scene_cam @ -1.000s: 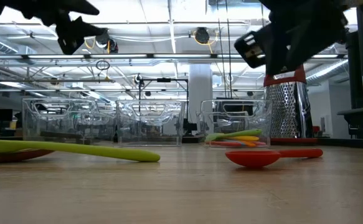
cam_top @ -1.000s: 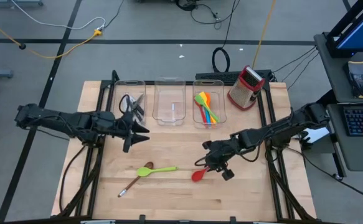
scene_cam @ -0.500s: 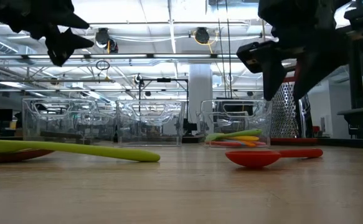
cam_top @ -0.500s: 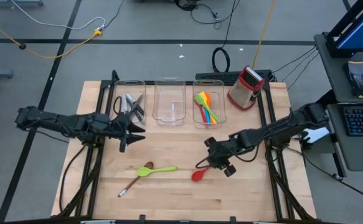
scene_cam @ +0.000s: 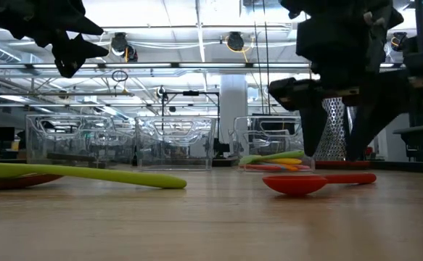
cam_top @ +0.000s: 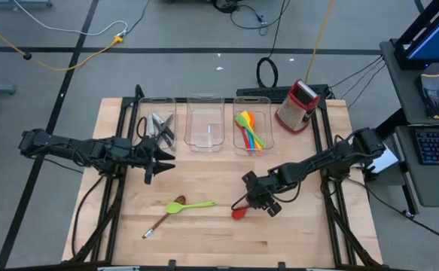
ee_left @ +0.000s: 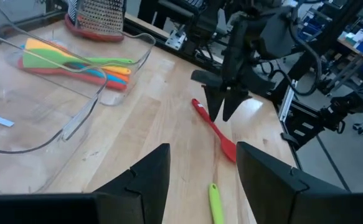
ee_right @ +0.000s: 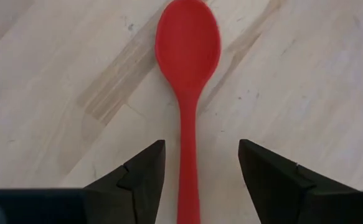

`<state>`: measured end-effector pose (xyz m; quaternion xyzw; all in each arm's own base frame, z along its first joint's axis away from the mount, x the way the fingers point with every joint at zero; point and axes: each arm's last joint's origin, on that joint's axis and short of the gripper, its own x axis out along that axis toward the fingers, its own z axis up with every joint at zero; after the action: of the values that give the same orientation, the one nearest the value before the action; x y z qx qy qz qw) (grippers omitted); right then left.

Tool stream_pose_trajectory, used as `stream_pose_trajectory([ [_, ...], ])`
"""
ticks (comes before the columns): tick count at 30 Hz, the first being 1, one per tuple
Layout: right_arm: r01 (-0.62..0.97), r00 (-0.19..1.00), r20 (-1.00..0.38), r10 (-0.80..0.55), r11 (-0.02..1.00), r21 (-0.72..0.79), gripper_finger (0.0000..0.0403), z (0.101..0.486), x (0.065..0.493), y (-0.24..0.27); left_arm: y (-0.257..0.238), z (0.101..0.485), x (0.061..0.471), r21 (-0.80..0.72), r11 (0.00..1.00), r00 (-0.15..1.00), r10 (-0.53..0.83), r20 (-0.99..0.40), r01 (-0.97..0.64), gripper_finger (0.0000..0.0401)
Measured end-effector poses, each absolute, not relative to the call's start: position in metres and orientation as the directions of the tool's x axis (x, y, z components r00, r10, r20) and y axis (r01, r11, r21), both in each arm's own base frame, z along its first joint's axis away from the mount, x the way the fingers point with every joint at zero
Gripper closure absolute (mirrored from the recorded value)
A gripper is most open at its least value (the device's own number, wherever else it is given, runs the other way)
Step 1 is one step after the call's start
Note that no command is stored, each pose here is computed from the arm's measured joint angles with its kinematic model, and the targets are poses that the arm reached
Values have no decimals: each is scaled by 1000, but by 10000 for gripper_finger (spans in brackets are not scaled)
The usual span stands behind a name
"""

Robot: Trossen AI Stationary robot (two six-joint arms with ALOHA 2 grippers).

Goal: Pick & Place Kitchen Items
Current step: Put the red serving spoon into the middle transparent bin

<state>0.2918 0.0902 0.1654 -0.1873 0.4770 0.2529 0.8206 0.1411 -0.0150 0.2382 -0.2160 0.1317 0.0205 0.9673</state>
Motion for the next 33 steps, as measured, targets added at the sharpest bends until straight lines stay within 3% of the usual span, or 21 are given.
stream_pose_trajectory([
  [16,-630,361,-903,233,775,-51,214,126,303,102,-15,238,141,-423,900,964,-17,-264,-100,212],
  [33,-471,352,-899,261,879,70,379,125,304,103,-15,238,141,-417,903,964,-18,-265,-98,212],
])
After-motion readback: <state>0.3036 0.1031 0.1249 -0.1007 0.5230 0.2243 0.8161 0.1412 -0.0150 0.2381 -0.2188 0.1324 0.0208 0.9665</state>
